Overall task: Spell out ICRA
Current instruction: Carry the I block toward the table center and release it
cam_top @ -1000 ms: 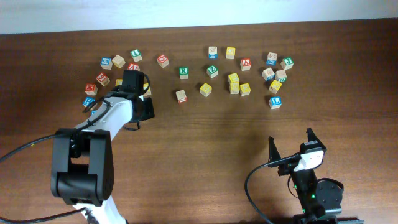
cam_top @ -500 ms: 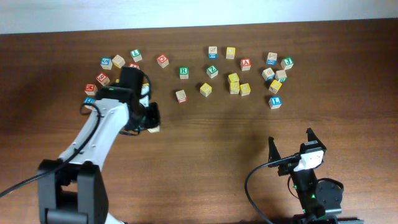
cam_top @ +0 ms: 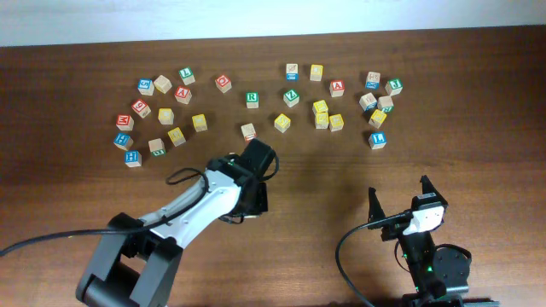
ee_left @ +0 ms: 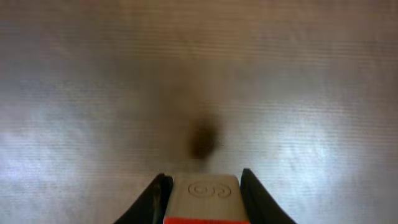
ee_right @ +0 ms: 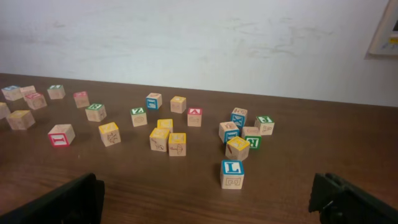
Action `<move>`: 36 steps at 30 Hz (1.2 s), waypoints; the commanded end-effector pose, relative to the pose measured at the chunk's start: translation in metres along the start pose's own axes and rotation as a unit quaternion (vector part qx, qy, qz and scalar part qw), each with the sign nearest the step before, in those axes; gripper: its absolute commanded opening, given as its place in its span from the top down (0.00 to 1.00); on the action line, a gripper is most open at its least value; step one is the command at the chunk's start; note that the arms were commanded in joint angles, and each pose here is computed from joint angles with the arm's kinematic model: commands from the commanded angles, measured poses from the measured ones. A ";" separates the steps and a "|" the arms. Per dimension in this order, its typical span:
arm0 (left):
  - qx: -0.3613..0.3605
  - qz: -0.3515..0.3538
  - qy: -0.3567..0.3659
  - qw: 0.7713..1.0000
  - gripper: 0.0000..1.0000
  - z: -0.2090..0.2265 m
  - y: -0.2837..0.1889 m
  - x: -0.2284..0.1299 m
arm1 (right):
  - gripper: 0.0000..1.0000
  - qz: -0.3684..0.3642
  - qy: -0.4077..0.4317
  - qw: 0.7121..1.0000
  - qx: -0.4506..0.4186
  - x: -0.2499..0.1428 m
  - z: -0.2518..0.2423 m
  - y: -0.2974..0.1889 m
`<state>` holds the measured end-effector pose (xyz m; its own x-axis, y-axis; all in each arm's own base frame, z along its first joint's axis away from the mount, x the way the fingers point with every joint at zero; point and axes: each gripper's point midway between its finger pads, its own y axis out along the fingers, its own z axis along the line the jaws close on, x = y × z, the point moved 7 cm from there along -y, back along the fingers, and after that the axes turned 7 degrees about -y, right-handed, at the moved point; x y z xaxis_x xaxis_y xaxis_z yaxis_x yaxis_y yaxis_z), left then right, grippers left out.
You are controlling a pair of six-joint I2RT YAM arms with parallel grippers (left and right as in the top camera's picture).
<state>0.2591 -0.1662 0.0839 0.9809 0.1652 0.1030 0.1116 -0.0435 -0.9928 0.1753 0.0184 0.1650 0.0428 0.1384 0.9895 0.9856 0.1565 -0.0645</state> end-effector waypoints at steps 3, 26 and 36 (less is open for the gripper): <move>0.004 -0.087 -0.015 0.996 0.73 -0.004 0.002 0.022 | 0.02 0.003 -0.001 1.000 0.002 -0.002 0.001 0.000; 0.010 -0.103 0.001 0.995 0.73 -0.002 0.008 0.020 | 0.02 0.003 -0.001 1.000 0.002 -0.002 0.001 0.000; 0.004 -0.101 0.001 0.995 0.63 -0.004 0.008 0.020 | 0.02 0.003 -0.001 1.000 0.002 -0.002 0.001 0.000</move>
<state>0.2840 -0.1661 0.0808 0.9322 0.1847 0.3114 0.3167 0.0008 -0.9485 0.1753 0.0182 0.1650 0.0431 0.1381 0.9895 0.9859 0.1546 -0.0645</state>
